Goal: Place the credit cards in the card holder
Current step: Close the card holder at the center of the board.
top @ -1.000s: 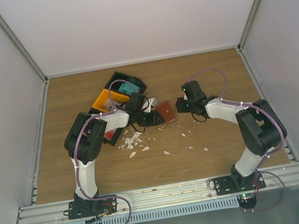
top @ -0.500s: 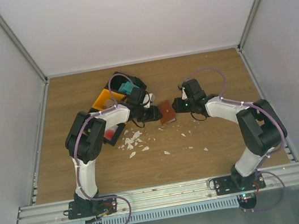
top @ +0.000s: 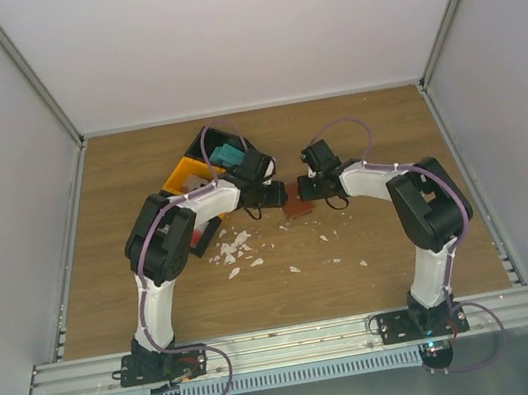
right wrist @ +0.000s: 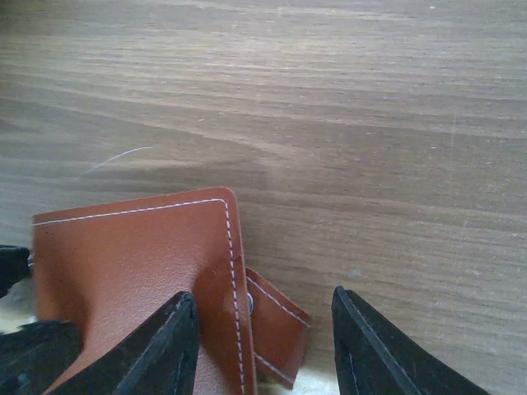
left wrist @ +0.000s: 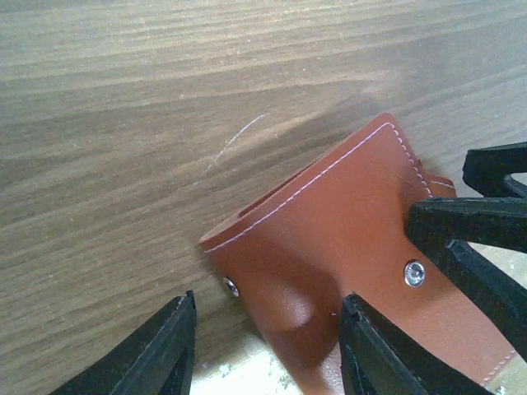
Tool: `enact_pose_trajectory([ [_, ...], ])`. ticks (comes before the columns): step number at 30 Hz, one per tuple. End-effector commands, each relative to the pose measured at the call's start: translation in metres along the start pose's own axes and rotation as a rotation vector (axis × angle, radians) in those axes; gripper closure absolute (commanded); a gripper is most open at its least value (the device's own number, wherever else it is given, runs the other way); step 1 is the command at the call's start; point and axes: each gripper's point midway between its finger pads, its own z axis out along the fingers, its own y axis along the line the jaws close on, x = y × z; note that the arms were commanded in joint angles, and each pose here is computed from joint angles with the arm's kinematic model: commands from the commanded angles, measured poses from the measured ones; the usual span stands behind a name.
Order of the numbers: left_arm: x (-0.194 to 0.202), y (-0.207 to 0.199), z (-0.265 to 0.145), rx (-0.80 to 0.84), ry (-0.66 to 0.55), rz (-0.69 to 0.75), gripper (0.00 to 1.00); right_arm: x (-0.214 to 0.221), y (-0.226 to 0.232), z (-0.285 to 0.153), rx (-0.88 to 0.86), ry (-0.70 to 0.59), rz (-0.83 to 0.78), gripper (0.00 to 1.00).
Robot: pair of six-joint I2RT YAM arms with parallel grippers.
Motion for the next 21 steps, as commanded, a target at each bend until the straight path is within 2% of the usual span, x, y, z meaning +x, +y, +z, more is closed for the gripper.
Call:
enact_pose_trajectory([
  [1,0.076,0.064,0.031,-0.23,0.225,-0.019,0.51,0.01,-0.023,0.011,0.136,0.041,-0.026,0.54],
  [8,0.078,0.067,0.034,-0.241,0.233,-0.008,0.58,0.016,-0.053,0.006,0.302,0.034,0.013,0.55],
  [14,0.077,0.061,0.035,-0.211,0.232,0.006,0.6,0.009,-0.041,-0.009,0.235,-0.005,0.001,0.56],
  [21,0.069,0.038,0.039,-0.084,0.224,0.022,0.6,0.023,-0.034,-0.014,0.165,0.019,-0.009,0.72],
])
